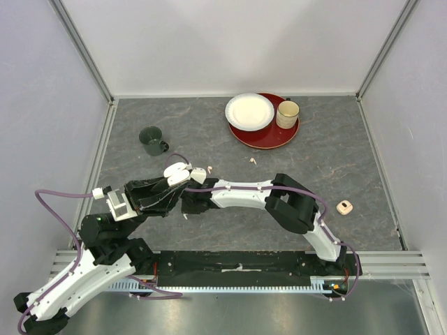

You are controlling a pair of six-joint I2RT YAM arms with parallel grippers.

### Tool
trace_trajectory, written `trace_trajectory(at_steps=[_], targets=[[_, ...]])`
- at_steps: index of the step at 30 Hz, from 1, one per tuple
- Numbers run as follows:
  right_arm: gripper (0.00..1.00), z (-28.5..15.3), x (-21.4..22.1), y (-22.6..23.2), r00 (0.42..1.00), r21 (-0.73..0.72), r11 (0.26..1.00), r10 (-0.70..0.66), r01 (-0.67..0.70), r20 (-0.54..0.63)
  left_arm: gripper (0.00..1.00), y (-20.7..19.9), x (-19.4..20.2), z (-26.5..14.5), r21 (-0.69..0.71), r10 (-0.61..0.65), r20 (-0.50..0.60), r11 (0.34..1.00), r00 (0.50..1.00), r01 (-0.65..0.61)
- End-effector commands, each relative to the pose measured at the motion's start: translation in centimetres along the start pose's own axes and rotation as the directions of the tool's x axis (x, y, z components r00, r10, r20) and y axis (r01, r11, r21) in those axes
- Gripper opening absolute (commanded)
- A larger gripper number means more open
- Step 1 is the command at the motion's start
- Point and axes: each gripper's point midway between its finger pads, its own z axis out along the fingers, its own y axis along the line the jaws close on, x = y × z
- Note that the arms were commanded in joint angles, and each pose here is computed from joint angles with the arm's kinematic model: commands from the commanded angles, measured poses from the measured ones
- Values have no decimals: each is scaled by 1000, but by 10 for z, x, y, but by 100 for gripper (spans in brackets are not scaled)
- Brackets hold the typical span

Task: Insert the wireless bluetooth earbuds into the charging case
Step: Move the earbud to the center of the board.

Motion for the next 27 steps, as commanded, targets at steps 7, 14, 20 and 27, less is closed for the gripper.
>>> trace_trajectory(at_steps=[7, 14, 20, 27], targets=[[17, -43, -35, -58, 980, 153, 986, -86, 58, 179, 2, 4, -4, 1, -17, 22, 15, 1000, 1000, -22], [15, -74, -56, -136, 975, 232, 972, -29, -24, 222, 2, 4, 0, 0, -19, 20, 2, 1000, 1000, -20], [16, -103, -49, -200, 967, 276, 956, 33, -104, 251, 2, 5, 11, 2, -20, 11, -27, 1000, 1000, -11], [17, -122, -44, -254, 956, 301, 937, 93, -179, 279, 2, 5, 34, 4, -26, -44, -54, 999, 998, 42]])
